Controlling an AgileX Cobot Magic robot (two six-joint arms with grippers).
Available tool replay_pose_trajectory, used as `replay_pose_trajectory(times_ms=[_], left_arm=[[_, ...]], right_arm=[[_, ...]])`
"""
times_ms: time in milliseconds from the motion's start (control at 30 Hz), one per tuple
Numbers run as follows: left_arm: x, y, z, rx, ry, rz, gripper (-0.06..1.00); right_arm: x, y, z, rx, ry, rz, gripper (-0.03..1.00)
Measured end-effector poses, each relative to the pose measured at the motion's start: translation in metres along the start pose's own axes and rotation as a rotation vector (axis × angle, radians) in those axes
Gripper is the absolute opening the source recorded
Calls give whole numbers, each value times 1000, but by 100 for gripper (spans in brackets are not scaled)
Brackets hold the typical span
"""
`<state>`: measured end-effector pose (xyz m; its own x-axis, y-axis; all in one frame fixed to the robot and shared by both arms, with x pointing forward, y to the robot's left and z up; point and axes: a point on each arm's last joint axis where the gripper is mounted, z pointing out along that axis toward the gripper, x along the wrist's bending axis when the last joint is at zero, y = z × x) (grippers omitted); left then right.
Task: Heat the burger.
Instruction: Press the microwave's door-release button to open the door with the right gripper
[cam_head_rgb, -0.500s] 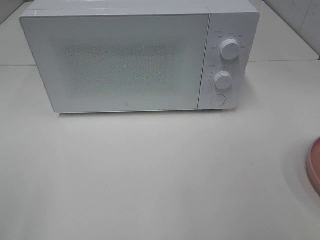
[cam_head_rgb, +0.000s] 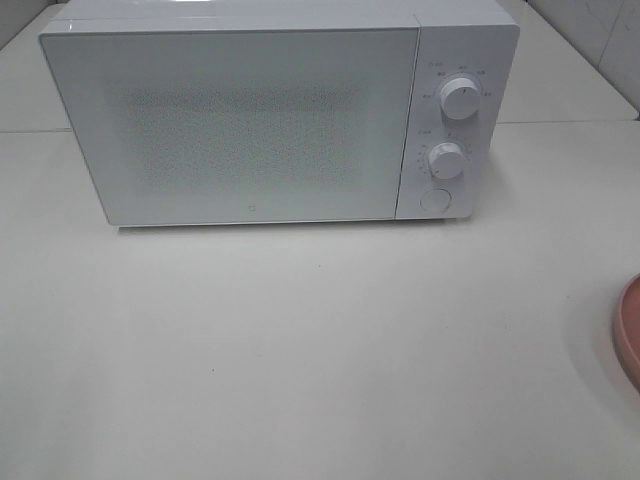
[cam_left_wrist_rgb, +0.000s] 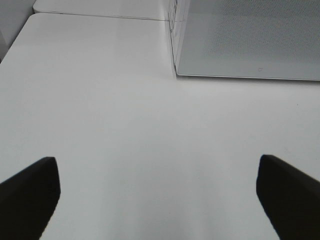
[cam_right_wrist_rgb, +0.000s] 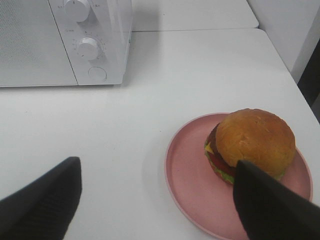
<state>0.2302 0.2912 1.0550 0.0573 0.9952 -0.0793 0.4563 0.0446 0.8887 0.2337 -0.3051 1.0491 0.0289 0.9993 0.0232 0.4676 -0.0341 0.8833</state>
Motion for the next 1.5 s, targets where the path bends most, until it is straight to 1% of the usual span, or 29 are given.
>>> replay_pose_trajectory(times_ms=[133, 233, 367, 533, 667, 967, 1500], left_arm=[[0, 0, 0, 0, 0, 0, 99], [0, 0, 0, 0, 0, 0, 99], [0, 0, 0, 0, 0, 0, 99], [0, 0, 0, 0, 0, 0, 99], [0, 0, 0, 0, 0, 0, 99], [0, 0, 0, 0, 0, 0, 99], [0, 0, 0, 0, 0, 0, 99]], right_arm=[[0, 3, -2, -23, 2, 0, 75], [1, 13, 1, -53, 4, -2, 75], [2, 22, 9, -51, 5, -7, 75], [5, 40, 28, -54, 8, -18, 75], [6, 48, 38, -54, 11, -22, 75], [10, 72, 76, -76, 2, -71, 75], [18, 89, 133, -80, 34, -92, 75]])
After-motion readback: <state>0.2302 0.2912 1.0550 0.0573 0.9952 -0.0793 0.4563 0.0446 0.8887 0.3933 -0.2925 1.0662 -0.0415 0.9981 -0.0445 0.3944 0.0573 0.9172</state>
